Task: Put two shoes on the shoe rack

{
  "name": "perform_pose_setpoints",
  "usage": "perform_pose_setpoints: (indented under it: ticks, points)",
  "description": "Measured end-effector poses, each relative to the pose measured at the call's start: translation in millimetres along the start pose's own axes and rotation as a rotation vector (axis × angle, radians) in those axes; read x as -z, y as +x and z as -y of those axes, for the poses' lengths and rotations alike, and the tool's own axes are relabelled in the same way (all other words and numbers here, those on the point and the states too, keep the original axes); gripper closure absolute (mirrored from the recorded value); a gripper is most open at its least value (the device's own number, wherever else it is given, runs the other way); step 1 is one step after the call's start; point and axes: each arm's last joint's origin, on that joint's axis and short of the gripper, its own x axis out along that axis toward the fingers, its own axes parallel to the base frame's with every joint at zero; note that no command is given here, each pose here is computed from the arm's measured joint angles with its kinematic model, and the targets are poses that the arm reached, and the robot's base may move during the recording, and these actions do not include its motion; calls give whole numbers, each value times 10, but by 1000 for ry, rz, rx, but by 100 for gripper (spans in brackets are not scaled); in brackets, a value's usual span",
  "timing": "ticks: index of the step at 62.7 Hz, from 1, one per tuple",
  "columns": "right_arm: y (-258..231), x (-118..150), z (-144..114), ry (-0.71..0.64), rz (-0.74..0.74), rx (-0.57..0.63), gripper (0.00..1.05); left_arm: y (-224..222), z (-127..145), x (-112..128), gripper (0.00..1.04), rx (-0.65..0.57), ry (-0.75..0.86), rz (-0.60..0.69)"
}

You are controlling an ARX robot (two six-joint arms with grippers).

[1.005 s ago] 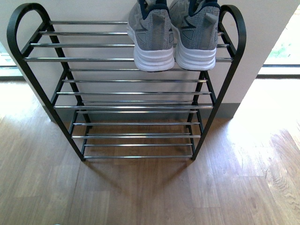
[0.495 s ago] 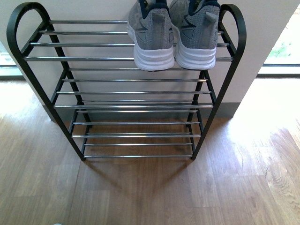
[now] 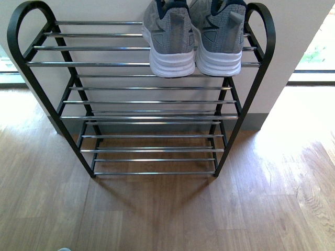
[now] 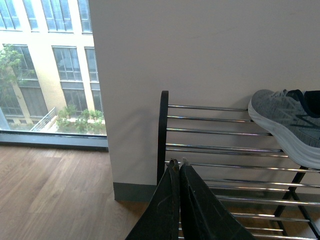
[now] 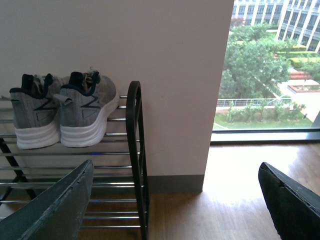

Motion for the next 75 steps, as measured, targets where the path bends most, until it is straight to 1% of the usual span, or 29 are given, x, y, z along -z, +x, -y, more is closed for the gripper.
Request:
perform_pose_setpoints:
  ticks: [7,11,28,29,38,44,46,47,48,53,55,57,60,75]
  points:
    - [0,0,0,0,0,0,9,-75,0,47,104,0,0,-36]
    - [0,0,0,0,0,0,9,-108,0,34,104,0,0,-15]
    - [0,0,0,0,0,-2,9,-110,-1,38,103,-1,-1,-18]
    - [0,0,0,0,0,-2,9,-110,-1,38,100,-1,0,-18]
    - [0,0,-1,0,0,-5,9,-110,-2,39,59,-3,0,-18]
    - [0,0,0,0,0,1,9,-110,-1,38,43,0,0,-18]
    - [0,0,0,0,0,1,9,-111,-1,38,36,0,0,-18]
    - [0,0,0,0,0,1,9,-110,-1,38,34,0,0,-18]
    - [0,0,0,0,0,1,9,-111,-1,38,29,-1,0,-18]
    - [0,0,0,0,0,0,9,-110,-1,38,16,-1,0,-18]
    - [0,0,0,0,0,1,9,-110,-1,38,9,-1,0,-18]
    - [0,0,0,0,0,1,9,-110,-1,38,8,-1,4,-18]
    - [0,0,-1,0,0,-2,9,-110,-1,38,10,-2,3,-18]
    - [0,0,-1,0,0,-2,9,-110,-1,38,9,-2,3,-18]
